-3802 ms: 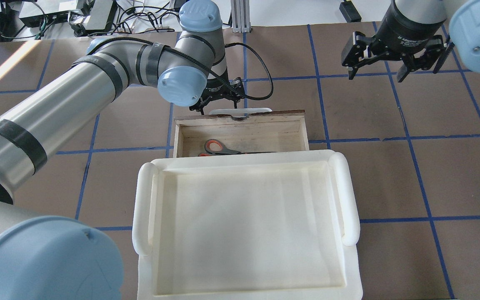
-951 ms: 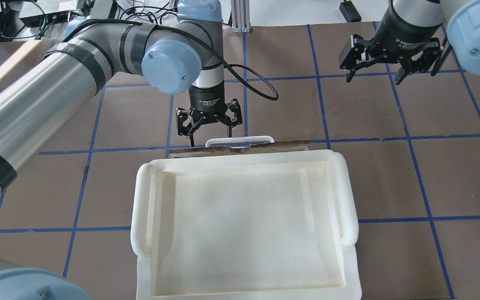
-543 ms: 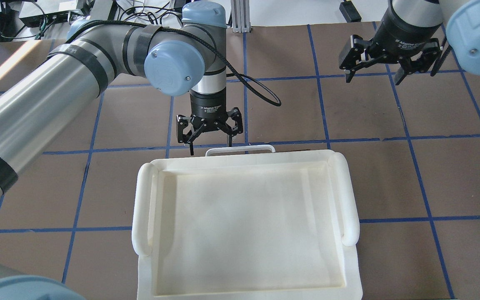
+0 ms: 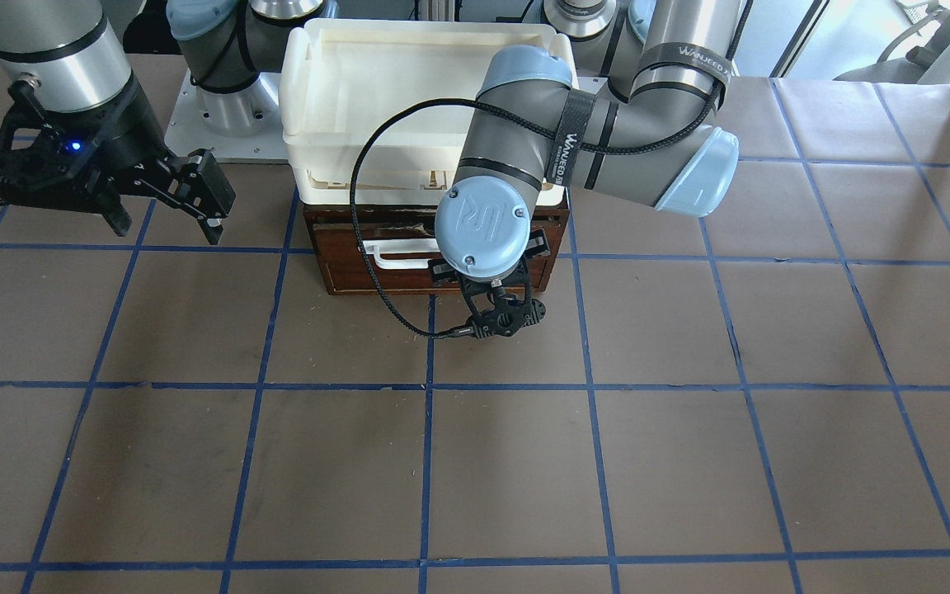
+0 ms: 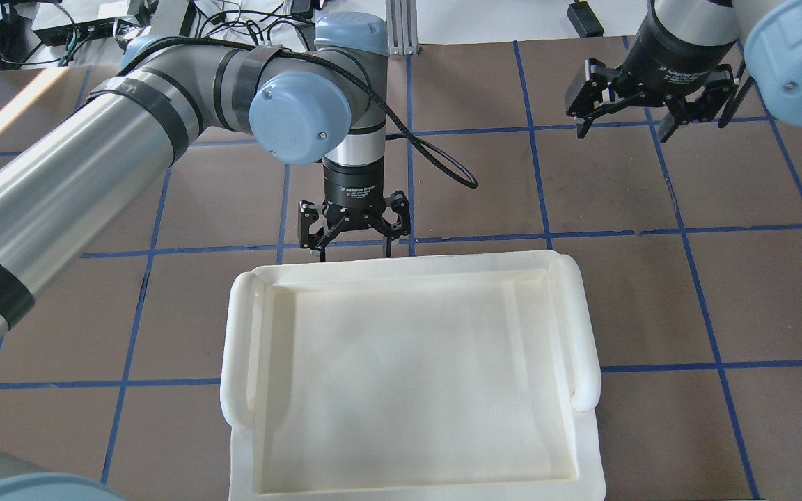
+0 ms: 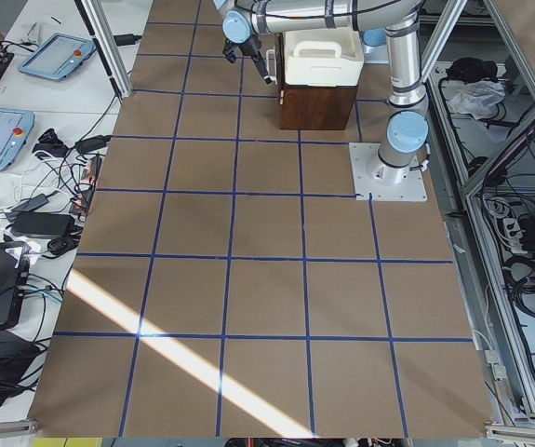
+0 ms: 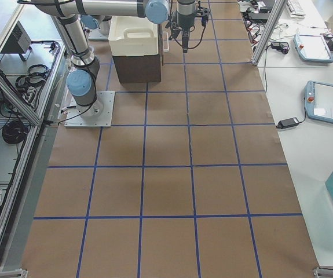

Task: Put scissors in drawer and close it
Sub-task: 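Push the drawer front with the left gripper toward the tray to close it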

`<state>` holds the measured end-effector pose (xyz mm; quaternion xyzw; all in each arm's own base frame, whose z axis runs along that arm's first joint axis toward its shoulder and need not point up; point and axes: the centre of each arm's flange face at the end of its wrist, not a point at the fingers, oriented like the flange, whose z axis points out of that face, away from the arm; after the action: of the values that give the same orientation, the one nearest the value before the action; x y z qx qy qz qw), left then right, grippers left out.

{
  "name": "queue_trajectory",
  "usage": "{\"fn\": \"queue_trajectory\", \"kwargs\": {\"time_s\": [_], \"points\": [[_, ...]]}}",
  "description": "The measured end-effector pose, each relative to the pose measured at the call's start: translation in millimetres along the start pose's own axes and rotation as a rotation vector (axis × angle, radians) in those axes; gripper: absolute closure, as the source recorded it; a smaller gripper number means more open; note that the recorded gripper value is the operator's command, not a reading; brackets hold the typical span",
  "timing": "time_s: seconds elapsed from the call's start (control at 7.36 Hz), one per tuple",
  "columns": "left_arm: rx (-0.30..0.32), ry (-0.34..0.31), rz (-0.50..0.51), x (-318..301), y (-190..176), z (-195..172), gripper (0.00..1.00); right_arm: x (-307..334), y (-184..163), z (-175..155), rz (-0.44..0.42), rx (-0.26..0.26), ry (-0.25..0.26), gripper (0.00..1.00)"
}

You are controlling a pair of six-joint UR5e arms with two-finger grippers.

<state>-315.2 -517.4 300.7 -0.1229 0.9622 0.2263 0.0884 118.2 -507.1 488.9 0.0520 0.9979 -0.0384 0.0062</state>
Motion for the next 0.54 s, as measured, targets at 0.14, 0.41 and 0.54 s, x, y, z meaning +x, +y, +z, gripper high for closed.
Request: {"fn": "queue_trajectory", "kwargs": {"time_s": [0.14, 0.41, 0.54], "points": [[-0.008, -0.006, 0.0, -0.5, 0.9, 1.3, 0.0, 0.0, 0.9, 2.0, -0.001, -0.004, 0.001, 0.01], [-0.022, -0.018, 0.0, -1.6, 2.4, 3.3, 0.0, 0.4, 1.8, 3.1, -0.002, -0.005, 0.004, 0.0], [-0.025, -0.021, 0.0, -1.9, 2.6, 3.6, 0.0, 1.0, 2.2, 2.6, -0.004, -0.004, 0.009, 0.0]]}}
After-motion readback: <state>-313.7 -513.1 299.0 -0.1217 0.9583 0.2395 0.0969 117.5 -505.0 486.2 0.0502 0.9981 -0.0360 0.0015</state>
